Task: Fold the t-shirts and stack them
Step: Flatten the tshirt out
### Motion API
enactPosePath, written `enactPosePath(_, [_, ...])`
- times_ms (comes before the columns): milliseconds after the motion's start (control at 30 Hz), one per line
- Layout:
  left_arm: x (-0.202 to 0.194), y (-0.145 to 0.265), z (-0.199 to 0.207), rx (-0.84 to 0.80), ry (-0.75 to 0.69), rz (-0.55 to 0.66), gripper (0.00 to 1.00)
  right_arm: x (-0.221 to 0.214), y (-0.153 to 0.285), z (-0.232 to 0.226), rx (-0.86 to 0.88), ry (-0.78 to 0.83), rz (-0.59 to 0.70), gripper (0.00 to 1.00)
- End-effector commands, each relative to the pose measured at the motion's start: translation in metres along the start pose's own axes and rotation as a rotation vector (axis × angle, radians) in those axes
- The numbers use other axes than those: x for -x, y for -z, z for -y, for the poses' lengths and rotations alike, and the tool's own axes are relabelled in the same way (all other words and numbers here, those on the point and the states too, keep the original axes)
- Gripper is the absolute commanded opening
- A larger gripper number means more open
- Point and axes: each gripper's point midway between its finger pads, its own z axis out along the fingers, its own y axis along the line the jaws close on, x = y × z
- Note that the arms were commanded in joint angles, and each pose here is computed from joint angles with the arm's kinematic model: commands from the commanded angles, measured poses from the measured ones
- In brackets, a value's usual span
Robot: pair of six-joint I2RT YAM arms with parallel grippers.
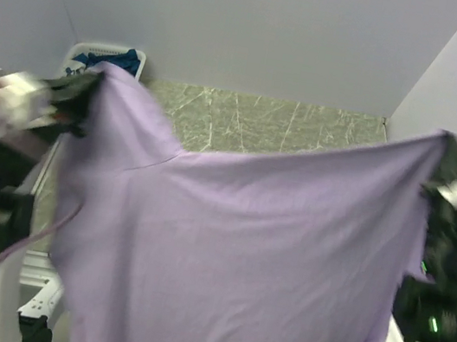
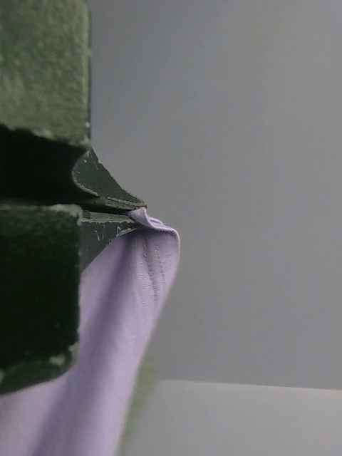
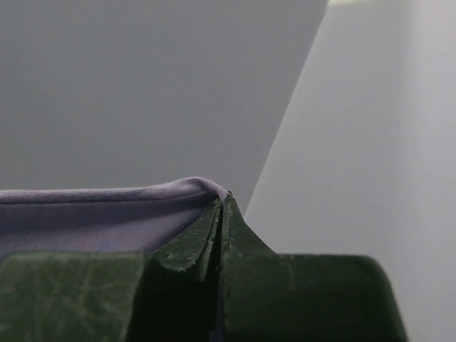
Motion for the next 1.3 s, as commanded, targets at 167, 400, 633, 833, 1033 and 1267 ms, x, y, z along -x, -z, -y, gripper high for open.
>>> enactPosePath(167, [-0.294, 0.038, 0.034, -0.232, 0.152, -0.567, 0.01, -0.276, -0.006, -0.115, 0.397, -0.007, -0.504, 0.0])
enactPosePath(400, [-0.438, 0.041, 0.02, -0.22, 0.158, -0.776, 0.01, -0.438, -0.007, -0.162, 0.522, -0.031, -0.85, 0.0])
enactPosePath(633, [-0.546, 0.008, -0.003, -0.164, 0.205, -0.938, 0.01, -0.527, -0.041, -0.171, 0.473, -0.037, -1.022, 0.0])
enactPosePath(833, [-0.601, -0.039, -0.03, -0.123, 0.205, -0.984, 0.01, -0.577, -0.077, -0.168, 0.415, -0.006, -1.095, 0.0])
enactPosePath(1033, [-0.647, -0.095, -0.063, -0.058, 0.161, -0.995, 0.01, -0.62, -0.113, -0.166, 0.353, 0.034, -1.158, 0.0])
enactPosePath(1267, [-0.702, -0.125, -0.09, 0.038, 0.13, -1.01, 0.17, -0.668, -0.139, -0.18, 0.287, 0.112, -1.246, 0.06])
